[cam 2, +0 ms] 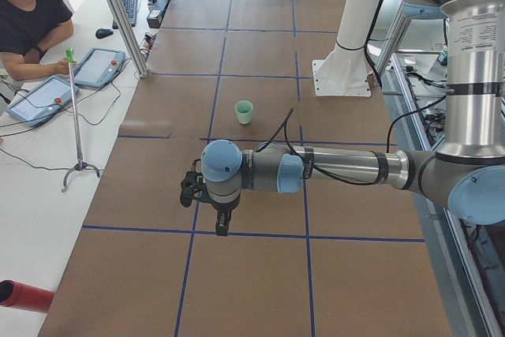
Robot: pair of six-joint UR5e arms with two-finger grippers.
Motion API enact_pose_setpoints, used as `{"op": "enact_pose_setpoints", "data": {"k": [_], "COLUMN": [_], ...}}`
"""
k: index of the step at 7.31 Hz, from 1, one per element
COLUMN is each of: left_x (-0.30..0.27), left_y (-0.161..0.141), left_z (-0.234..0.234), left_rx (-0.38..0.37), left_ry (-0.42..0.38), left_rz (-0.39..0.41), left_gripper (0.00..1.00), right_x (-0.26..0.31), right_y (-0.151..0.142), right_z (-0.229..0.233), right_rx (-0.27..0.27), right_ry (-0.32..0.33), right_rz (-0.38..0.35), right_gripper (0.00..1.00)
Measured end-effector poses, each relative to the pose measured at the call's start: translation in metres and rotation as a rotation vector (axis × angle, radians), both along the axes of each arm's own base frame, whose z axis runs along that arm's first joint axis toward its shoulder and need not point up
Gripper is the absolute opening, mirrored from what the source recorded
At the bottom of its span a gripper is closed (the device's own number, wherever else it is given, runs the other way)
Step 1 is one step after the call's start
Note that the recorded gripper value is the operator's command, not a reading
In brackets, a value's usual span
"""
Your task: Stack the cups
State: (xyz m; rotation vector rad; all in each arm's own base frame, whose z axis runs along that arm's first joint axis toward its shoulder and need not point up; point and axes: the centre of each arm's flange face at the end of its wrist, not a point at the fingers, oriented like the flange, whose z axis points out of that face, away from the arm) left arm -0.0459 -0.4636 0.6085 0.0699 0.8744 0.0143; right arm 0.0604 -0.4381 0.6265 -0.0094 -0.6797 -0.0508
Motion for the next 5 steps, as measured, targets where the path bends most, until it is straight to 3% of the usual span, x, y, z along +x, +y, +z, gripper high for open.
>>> {"op": "enact_pose_setpoints", "data": {"k": [5], "left_x": [0.130], "left_y": [0.003], "left_z": [-0.035], "left_rx": [-0.072], "left_ry": [0.000], "left_rz": [-0.050], "left_gripper": [1.00], "right_x": [0.000], "right_y": [0.000], "right_z": [0.000], "right_rx": [0.000], "right_ry": [0.000], "right_rz": [0.000], "right_gripper": [1.00]}}
